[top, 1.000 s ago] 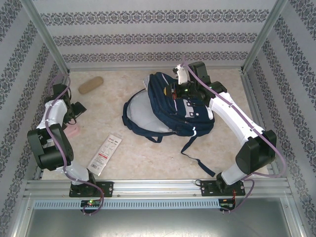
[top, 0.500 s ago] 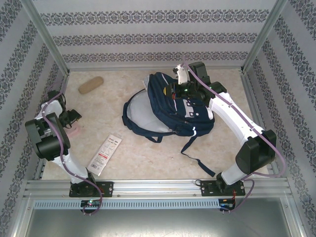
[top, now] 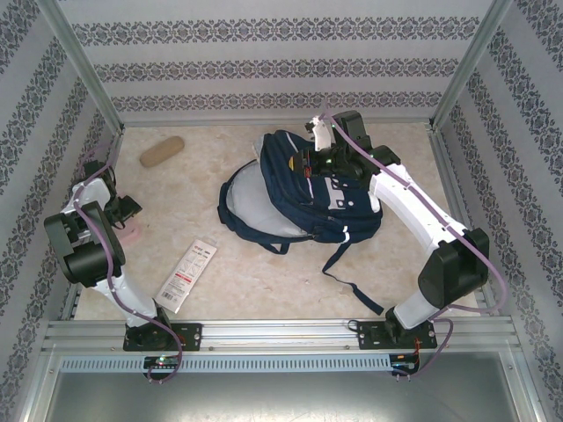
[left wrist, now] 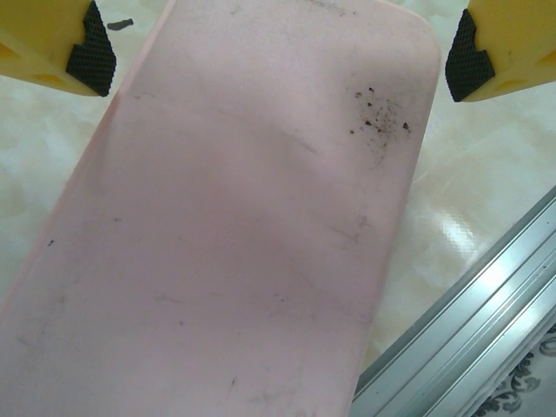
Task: Pack the student bag
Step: Move the loose stationery to the middle-left of the table, then pick up the loose stationery from the middle-left of the table, then place the loose stationery in the student bag.
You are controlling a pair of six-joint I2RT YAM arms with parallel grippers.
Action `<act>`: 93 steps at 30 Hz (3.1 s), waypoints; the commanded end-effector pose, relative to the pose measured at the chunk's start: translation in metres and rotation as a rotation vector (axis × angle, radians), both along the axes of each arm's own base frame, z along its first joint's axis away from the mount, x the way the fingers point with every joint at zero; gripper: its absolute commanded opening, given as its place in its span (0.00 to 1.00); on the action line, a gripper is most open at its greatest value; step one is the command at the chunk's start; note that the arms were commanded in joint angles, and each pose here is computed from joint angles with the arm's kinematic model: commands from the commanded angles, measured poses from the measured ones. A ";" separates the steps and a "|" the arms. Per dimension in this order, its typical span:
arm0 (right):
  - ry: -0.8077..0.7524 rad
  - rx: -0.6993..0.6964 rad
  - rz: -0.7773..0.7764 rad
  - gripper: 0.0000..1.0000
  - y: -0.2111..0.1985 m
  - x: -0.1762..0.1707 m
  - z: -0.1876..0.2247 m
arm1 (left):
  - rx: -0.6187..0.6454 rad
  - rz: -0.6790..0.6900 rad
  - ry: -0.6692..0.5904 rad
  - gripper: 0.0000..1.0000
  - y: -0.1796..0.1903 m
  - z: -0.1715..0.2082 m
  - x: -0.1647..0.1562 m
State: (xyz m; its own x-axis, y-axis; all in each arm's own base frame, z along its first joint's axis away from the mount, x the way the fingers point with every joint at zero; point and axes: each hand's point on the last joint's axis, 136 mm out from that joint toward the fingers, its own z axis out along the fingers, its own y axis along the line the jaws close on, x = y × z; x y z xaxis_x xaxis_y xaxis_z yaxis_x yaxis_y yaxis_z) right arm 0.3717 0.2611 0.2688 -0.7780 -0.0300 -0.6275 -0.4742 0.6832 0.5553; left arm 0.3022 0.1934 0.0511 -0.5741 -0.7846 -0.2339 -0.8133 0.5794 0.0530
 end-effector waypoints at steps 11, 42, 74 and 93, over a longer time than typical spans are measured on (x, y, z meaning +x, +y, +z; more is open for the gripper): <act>-0.065 0.060 0.032 0.00 0.011 0.001 0.020 | -0.108 0.010 0.046 1.00 -0.001 -0.036 -0.006; -0.055 0.101 0.027 0.00 0.015 -0.005 0.012 | -0.193 -0.305 0.030 1.00 -0.132 -0.035 0.028; -0.037 0.138 0.021 0.00 0.015 -0.001 0.000 | -0.159 -0.566 0.091 0.86 -0.129 -0.032 0.042; -0.051 0.209 -0.036 0.00 -0.009 0.009 0.030 | -0.251 -0.662 -0.190 0.77 -0.241 0.064 0.050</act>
State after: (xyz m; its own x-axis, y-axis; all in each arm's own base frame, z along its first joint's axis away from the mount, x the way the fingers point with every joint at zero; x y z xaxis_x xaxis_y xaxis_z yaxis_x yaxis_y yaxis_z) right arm 0.3758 0.2617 0.2596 -0.8096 0.0864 -0.5806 -0.4236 0.5986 0.6799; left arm 0.3570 -0.0144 0.0962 -0.9106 -0.3332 -0.2444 -0.2887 0.9362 -0.2007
